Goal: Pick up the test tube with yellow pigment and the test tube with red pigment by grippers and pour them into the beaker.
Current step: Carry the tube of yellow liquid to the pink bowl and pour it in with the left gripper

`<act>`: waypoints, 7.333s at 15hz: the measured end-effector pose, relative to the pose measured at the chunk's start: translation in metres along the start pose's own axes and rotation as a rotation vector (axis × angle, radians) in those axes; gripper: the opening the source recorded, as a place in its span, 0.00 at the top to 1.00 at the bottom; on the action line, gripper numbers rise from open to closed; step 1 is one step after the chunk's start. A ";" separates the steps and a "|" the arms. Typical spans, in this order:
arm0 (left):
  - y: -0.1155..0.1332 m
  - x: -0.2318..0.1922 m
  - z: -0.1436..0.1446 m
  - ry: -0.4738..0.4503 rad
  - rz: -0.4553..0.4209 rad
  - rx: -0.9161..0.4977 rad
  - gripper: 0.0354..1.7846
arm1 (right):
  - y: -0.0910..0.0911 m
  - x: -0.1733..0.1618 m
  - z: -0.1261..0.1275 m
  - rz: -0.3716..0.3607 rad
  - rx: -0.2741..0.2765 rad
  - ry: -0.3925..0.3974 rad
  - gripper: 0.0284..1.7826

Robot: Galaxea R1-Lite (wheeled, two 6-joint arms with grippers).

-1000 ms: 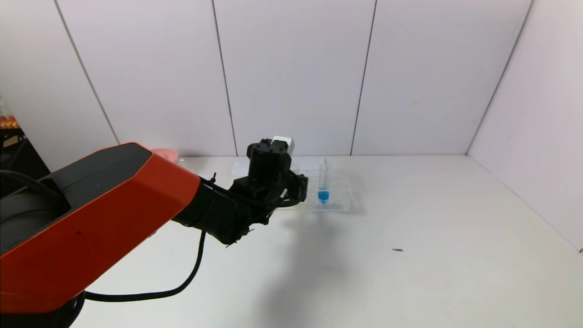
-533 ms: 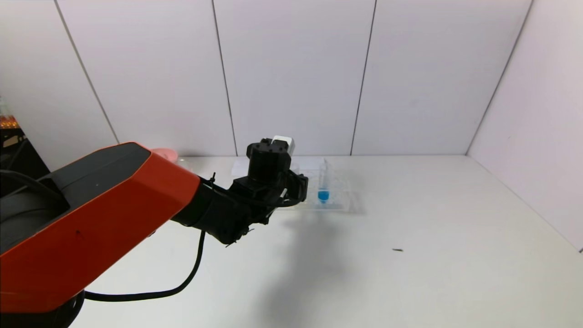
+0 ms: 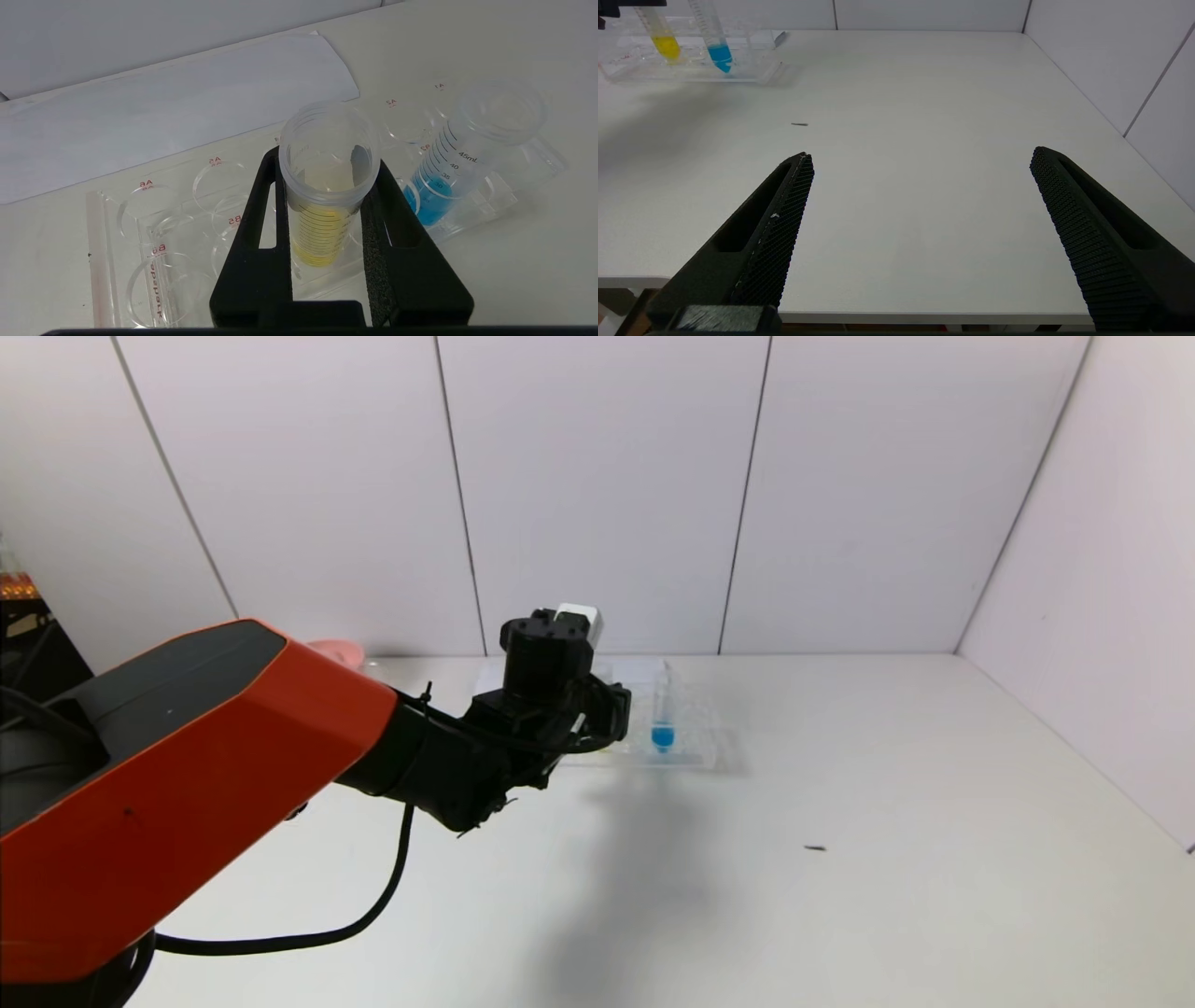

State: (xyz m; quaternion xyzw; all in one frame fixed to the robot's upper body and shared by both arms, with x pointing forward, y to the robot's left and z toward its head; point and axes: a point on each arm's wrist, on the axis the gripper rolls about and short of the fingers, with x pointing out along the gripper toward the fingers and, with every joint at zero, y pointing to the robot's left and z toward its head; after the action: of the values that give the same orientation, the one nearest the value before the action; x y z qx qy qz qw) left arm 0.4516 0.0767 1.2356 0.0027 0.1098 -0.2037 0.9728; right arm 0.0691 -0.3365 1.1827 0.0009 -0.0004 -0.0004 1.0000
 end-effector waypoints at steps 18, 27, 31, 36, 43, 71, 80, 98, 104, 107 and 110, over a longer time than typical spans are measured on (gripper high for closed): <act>0.003 -0.052 0.075 -0.157 -0.019 0.045 0.77 | 0.000 0.000 0.000 0.000 0.000 0.000 0.05; 0.038 -0.112 0.110 -0.131 0.049 0.052 0.77 | 0.000 0.000 0.000 0.000 0.000 0.000 0.05; 0.080 -0.132 0.122 -0.117 0.113 0.049 0.77 | 0.000 0.000 0.000 0.000 0.000 0.000 0.05; 0.135 -0.154 0.132 -0.122 0.175 0.026 0.77 | 0.000 0.000 0.000 0.000 0.000 0.000 0.05; 0.187 -0.172 0.132 -0.112 0.252 0.000 0.77 | 0.000 0.000 0.000 0.000 0.000 0.000 0.05; 0.279 -0.191 0.098 -0.019 0.364 -0.067 0.77 | 0.000 0.000 0.000 0.000 0.000 0.000 0.05; 0.292 -0.178 0.082 0.029 0.342 -0.008 0.77 | 0.000 0.000 0.000 0.000 0.000 0.000 0.05; 0.303 -0.170 0.067 0.103 0.288 0.162 0.77 | 0.000 0.000 0.000 0.001 0.000 0.000 0.05; 0.306 -0.163 0.063 0.148 0.261 0.192 0.77 | 0.000 0.000 0.000 0.000 0.000 0.000 0.05; 0.306 -0.160 0.063 0.184 0.204 0.212 0.77 | 0.000 0.000 0.000 0.000 0.000 0.000 0.05; 0.307 -0.158 0.064 0.219 0.155 0.230 0.77 | 0.000 0.000 0.000 0.001 0.000 0.000 0.05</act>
State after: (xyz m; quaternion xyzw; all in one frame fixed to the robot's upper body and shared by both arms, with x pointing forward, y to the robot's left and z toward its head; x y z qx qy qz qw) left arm 0.4454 0.4174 1.3196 0.1446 0.1908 -0.1377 0.9611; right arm 0.0691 -0.3366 1.1827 0.0009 -0.0004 0.0000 1.0000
